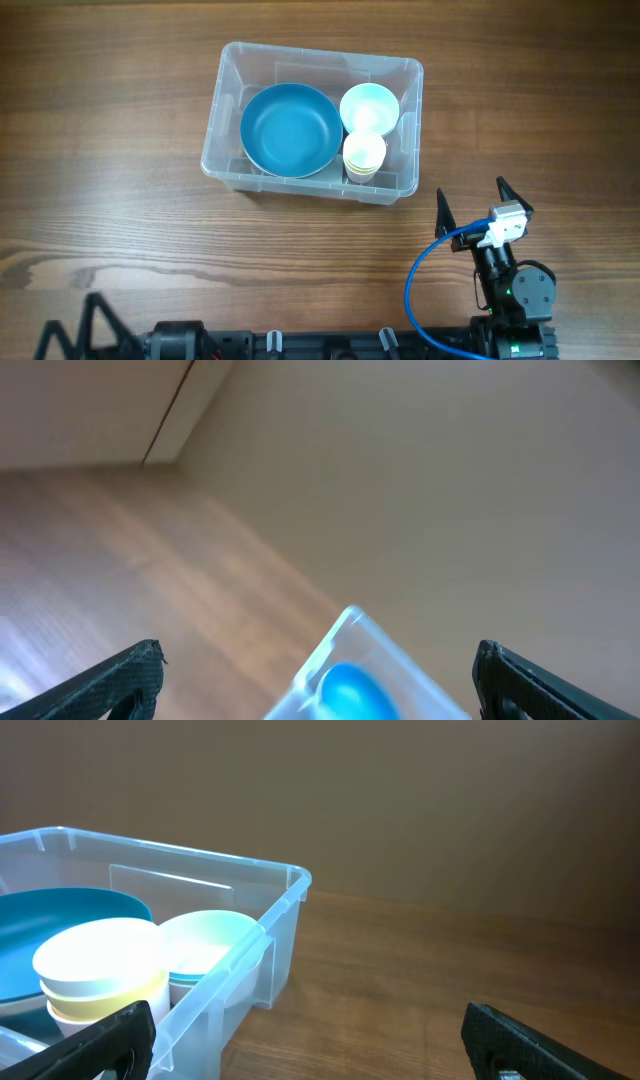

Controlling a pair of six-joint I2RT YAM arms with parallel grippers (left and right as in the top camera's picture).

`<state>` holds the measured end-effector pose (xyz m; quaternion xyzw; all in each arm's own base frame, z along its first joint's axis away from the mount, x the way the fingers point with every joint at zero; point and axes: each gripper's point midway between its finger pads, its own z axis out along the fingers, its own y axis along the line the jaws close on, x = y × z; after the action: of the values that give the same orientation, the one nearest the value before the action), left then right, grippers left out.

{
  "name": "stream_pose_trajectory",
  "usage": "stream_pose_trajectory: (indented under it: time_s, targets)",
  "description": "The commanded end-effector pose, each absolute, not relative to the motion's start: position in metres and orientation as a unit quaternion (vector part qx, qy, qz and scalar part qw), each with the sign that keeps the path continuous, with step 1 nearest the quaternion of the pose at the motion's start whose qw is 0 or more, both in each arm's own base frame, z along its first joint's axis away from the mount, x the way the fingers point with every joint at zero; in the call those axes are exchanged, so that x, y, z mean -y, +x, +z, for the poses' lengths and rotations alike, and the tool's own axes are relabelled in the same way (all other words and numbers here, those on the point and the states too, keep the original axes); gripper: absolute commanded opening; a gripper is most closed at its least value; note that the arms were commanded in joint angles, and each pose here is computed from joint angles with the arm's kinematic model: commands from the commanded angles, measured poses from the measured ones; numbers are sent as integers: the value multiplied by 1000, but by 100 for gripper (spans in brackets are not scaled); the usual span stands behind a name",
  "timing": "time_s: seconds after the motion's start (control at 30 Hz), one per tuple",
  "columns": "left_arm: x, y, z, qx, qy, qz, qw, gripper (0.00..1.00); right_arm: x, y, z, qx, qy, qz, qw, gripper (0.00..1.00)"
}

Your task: Pack container

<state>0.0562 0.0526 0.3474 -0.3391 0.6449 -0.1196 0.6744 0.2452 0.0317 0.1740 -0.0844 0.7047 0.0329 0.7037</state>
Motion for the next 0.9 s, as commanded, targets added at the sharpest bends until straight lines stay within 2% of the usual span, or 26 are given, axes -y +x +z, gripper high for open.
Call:
stream_pose_trajectory:
  time_s: [0.0,0.07,0.23,0.5,0.67,0.87]
  targets:
    - [-49,75,321,-671,-336,-116,650,100,-27,245,176,-702,-77,23,708,100]
    - [-49,87,308,-682,-338,-110,639,100,-27,245,176,-702,-77,23,708,100]
    - [-43,146,282,-679,-327,-126,645,100,-27,245,176,-702,-77,23,708,99]
    - [-12,228,222,-670,-240,-190,677,100,-27,245,176,-702,-77,23,708,100]
    - [-3,237,201,-691,-178,-159,682,100,-27,245,176,-702,-77,23,708,99]
    - [-3,242,161,-726,-158,-126,658,100,-27,245,175,-702,-77,23,707,100]
